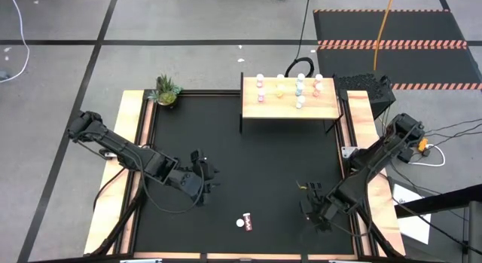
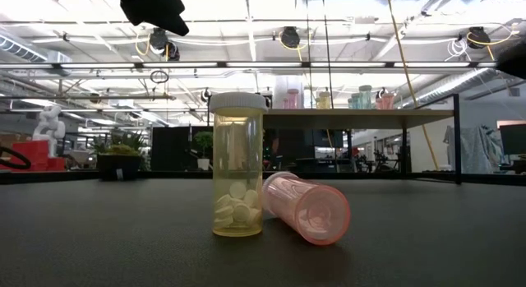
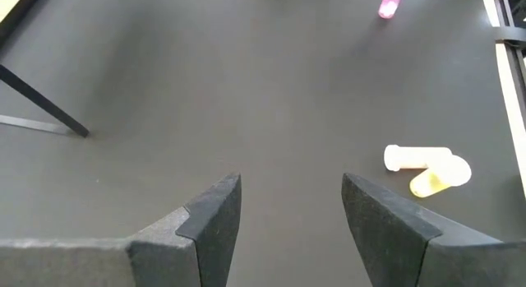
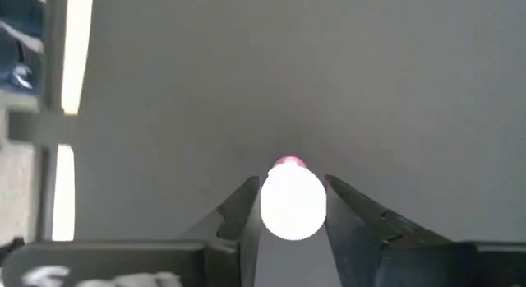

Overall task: Pick and place medicine bottles onto shelf by color
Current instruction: Put the violet pill bottle on the shelf aligned with the other violet pill bottle

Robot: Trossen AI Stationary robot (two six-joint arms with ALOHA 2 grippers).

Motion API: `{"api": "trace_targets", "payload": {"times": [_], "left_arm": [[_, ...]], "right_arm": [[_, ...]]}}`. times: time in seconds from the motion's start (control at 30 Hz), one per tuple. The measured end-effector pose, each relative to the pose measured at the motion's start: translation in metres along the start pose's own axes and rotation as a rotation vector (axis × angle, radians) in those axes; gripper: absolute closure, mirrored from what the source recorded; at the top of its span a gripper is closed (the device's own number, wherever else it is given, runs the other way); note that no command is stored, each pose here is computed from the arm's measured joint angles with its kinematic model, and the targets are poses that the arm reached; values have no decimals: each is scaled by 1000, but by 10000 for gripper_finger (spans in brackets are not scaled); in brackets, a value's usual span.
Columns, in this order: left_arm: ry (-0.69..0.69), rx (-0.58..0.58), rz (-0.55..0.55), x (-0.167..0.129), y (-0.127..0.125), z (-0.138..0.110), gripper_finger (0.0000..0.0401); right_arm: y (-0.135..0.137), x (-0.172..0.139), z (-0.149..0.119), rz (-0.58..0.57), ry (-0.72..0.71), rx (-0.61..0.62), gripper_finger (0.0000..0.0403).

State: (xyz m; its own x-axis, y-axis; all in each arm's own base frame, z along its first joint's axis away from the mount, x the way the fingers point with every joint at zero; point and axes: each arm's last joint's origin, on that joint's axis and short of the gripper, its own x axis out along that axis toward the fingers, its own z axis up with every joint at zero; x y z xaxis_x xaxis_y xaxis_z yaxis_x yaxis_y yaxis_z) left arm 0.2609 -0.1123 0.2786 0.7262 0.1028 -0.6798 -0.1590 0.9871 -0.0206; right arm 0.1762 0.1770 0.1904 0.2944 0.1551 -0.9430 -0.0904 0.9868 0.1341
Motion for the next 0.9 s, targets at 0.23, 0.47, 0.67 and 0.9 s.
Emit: {"api": "trace_targets", "payload": {"times": [0.23,0.47,0.67,0.9], "left_arm": [[0,-5,12,2,4,2,189],[-22,-75,17,4,8,6,189],[-21,-151,17,4,8,6,189],[-21,-231,14,4,7,6,189]], "right_arm": [[-40,-37,55,-69,-1,21,291],[-124,-92,109,-130,-73,144,290],[-205,-132,142,-224,-135,217,290],[-279,-149,173,-309,-124,216,289]]}}
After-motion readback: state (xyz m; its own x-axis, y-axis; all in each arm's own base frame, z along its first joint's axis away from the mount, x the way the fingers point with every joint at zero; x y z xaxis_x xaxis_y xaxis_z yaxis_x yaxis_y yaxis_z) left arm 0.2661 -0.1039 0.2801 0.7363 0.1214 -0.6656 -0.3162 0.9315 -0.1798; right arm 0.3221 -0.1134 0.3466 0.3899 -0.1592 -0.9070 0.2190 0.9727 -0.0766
